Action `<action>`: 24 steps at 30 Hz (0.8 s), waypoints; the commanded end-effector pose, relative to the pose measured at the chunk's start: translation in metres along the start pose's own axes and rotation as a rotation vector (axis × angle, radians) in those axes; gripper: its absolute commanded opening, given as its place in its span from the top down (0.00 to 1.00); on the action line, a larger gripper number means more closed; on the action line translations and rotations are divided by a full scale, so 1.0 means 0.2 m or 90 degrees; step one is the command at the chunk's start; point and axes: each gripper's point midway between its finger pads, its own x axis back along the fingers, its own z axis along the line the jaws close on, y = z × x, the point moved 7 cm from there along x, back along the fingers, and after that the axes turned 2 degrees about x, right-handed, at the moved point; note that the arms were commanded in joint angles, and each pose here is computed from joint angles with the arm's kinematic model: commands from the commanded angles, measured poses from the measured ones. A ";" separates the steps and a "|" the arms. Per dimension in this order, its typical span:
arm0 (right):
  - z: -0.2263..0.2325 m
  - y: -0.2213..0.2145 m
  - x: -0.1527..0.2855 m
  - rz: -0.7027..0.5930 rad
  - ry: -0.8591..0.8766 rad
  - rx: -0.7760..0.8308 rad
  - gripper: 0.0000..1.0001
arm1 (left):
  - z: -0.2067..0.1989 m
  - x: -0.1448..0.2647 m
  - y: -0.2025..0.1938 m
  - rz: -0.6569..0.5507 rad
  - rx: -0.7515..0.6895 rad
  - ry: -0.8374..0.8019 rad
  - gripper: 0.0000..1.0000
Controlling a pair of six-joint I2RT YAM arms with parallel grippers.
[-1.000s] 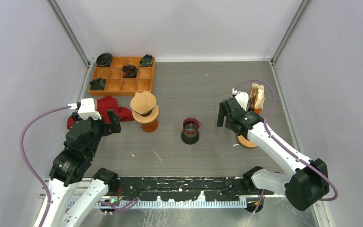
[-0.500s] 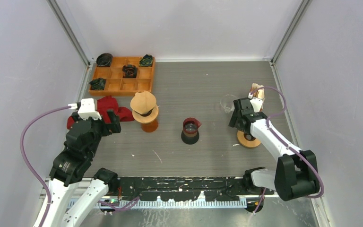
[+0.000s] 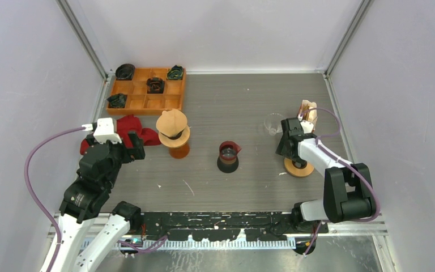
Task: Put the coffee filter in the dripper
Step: Pick up the connecting ring from the center of the board.
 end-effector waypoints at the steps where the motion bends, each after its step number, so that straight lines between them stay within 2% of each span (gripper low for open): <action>1: 0.01 0.02 -0.03 -0.006 0.008 -0.030 0.30 | -0.01 0.00 0.06 -0.041 0.018 -0.006 0.01; 8: 0.00 -0.01 -0.06 0.012 0.005 -0.034 0.38 | -0.01 0.00 0.06 -0.041 0.019 -0.006 0.01; 14: 0.01 -0.02 -0.04 0.026 0.016 -0.038 0.53 | -0.01 0.00 0.06 -0.041 0.017 -0.006 0.01; 24: 0.02 -0.08 0.03 0.041 0.060 -0.059 0.59 | -0.01 0.00 0.06 -0.040 0.017 -0.008 0.01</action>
